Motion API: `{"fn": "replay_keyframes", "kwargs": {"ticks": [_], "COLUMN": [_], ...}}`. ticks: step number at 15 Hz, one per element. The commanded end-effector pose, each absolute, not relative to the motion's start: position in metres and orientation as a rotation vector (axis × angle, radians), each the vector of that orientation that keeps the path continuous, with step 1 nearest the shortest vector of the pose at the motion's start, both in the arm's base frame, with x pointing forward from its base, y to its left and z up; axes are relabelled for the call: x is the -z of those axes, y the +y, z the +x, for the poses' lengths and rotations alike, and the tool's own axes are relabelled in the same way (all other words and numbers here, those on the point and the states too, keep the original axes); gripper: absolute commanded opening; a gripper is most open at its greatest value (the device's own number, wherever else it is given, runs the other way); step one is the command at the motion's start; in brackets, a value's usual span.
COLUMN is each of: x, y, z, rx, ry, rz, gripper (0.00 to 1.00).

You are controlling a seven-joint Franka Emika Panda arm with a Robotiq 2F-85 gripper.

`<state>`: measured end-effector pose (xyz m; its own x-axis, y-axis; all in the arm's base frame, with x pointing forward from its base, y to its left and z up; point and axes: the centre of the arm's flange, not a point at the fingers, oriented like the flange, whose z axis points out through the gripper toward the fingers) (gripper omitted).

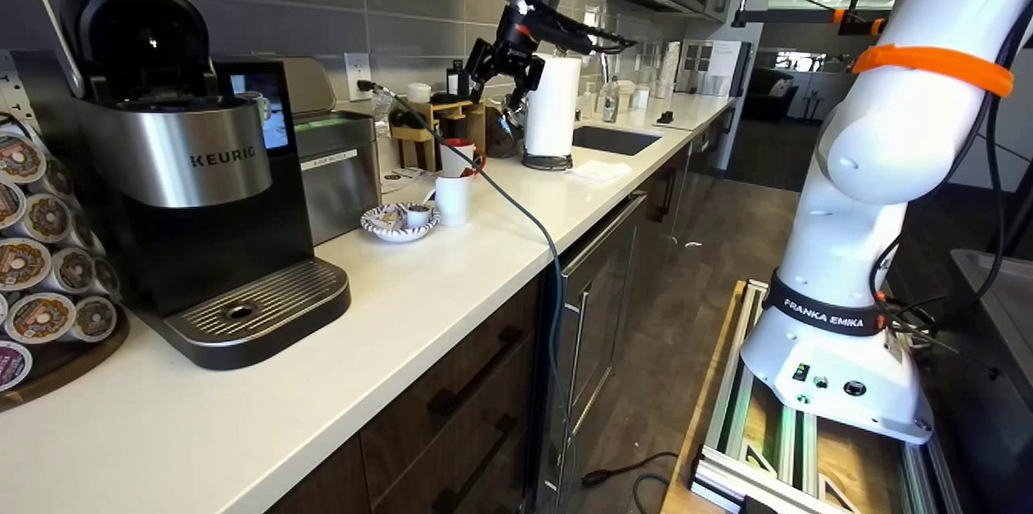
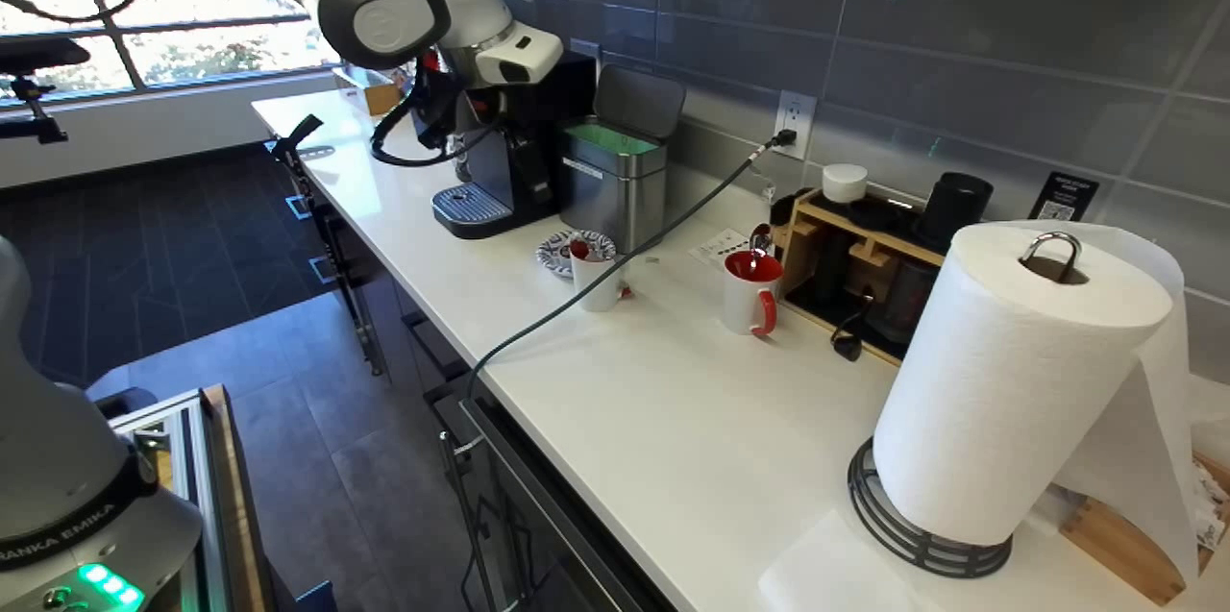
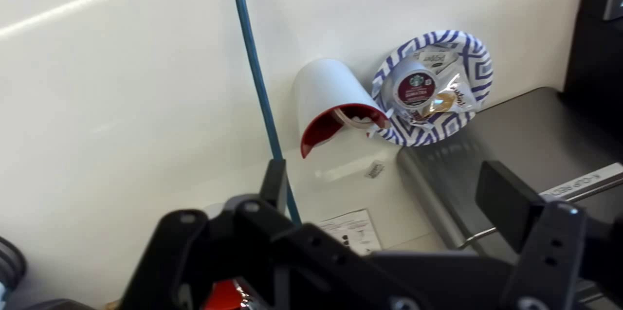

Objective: Move the broken mug to the right.

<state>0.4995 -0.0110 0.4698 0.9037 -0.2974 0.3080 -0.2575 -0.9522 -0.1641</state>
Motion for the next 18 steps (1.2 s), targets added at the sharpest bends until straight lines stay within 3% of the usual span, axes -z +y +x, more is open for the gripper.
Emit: {"fn": "replay_keyframes", "kwargs": {"ticks": [1,7,12,18], "x": [-0.452,-0.439,-0.441,-0.409], "y": [0.006,0.012,0.009,0.024], "z": [0.510,0.505,0.502,0.571], "rx": [0.444,0.372,0.373,0.265], "ry": [0.719,1.180,1.118,1.639], "rz": [-2.974,-2.934,-2.932,-2.626], "gripper": [1.00,1.00,1.00,1.00]}}
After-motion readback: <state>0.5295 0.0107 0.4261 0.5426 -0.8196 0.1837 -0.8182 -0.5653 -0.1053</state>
